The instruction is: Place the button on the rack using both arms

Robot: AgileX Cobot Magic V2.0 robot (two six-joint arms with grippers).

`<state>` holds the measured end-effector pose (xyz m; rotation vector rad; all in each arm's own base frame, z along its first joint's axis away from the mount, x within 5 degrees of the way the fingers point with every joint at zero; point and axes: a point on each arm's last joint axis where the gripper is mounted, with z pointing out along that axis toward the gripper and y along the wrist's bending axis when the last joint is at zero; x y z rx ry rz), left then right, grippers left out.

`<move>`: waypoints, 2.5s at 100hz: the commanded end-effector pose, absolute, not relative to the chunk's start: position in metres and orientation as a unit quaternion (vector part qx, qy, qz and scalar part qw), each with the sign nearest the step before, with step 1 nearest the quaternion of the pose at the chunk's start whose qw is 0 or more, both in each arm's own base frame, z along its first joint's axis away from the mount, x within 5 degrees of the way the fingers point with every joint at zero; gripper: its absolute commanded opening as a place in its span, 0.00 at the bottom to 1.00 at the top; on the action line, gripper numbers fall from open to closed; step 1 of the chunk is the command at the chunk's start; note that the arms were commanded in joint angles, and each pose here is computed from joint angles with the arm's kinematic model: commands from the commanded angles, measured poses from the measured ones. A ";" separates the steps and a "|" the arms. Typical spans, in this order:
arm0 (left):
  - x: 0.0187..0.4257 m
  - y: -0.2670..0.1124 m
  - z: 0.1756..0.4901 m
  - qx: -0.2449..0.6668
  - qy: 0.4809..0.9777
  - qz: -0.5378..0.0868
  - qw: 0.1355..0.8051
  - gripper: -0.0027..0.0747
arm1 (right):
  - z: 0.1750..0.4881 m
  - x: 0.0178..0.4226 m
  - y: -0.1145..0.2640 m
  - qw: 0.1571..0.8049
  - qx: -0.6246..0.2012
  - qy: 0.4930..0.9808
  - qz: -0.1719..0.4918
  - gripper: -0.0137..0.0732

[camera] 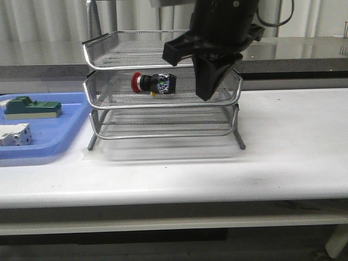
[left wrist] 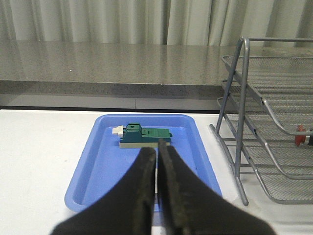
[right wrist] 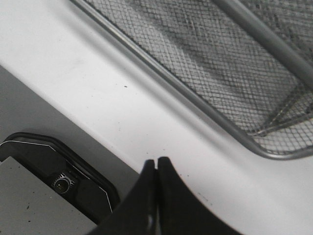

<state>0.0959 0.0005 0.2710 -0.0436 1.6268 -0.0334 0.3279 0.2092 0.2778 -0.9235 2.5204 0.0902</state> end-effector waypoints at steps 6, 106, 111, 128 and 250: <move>0.096 0.003 0.286 -0.033 0.694 -0.009 0.719 0.04 | 0.320 0.314 0.183 0.291 -0.299 0.908 0.035 0.08; 0.096 0.003 0.286 -0.033 0.694 -0.009 0.719 0.04 | 0.362 0.117 0.001 0.569 -0.022 0.822 -0.021 0.08; 0.096 0.003 0.286 -0.033 0.694 -0.009 0.719 0.04 | 0.359 0.109 0.000 0.576 -0.022 0.817 -0.022 0.08; 0.096 0.003 0.286 -0.033 0.694 -0.009 0.719 0.04 | 0.352 0.090 -0.001 0.593 -0.022 0.804 -0.024 0.08; 0.096 0.003 0.286 -0.033 0.694 -0.009 0.719 0.04 | 0.296 0.083 0.003 0.679 -0.029 0.734 0.000 0.08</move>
